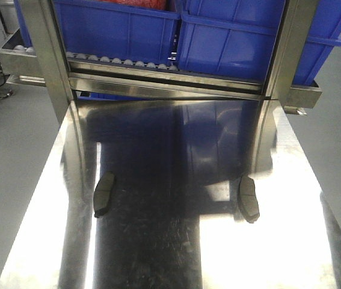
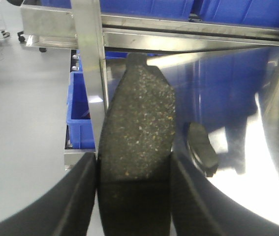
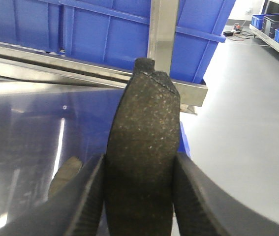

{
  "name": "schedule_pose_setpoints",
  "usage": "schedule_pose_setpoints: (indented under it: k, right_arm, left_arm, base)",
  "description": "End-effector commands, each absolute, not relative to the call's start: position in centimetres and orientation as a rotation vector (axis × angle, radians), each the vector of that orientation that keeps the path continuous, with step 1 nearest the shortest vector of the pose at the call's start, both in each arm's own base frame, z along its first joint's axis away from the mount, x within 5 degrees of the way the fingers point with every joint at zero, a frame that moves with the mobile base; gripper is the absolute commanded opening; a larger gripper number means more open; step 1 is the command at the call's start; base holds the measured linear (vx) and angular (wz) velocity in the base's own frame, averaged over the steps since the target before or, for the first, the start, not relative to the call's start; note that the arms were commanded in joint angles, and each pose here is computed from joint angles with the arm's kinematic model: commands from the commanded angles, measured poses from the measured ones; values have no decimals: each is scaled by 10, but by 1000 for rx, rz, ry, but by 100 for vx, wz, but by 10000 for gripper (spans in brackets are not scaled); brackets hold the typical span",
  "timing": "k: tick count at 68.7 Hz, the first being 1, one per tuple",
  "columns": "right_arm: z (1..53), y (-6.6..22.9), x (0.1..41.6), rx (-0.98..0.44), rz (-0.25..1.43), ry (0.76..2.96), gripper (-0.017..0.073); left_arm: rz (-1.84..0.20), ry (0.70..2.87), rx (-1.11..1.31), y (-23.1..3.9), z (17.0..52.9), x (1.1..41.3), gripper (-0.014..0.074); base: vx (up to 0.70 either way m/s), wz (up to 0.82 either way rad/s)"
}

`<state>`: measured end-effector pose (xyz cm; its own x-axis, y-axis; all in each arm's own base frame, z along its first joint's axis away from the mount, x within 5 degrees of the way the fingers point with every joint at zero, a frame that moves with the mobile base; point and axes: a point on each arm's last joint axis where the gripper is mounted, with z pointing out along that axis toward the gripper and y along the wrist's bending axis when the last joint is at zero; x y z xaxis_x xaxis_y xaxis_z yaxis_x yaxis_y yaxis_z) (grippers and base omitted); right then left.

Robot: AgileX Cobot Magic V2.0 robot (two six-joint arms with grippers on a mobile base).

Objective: Move and align brake pads A on conveyor
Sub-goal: 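Turn the base away from the steel table holding both pads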

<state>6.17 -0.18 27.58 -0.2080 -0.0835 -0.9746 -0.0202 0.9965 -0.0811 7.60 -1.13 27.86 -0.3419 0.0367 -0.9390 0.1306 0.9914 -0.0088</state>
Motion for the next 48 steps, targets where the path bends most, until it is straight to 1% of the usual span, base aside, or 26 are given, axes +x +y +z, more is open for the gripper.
schedule_pose_setpoints:
  k: [1, 13, 24, 36, 48]
  right_arm:
    - [295, -1, 62, -94, -69, 1653, 4]
    - [295, -1, 62, -94, -69, 1653, 4]
    - [295, -1, 62, -94, -69, 1653, 4]
    - [295, -1, 62, -94, -69, 1653, 4]
    - [295, -1, 62, -94, -69, 1653, 4]
  left_arm:
    - [-105, 1806, 84, -10, 295, 79, 109]
    - [-105, 1806, 84, -10, 295, 79, 109]
    - [-105, 1806, 84, -10, 295, 79, 109]
    - [-105, 1806, 84, -10, 295, 79, 109]
    - [-105, 1806, 84, -10, 295, 79, 109]
  base:
    - [-14, 10]
    - [-13, 12]
    - [-7, 25]
    - [-5, 41]
    - [-5, 55]
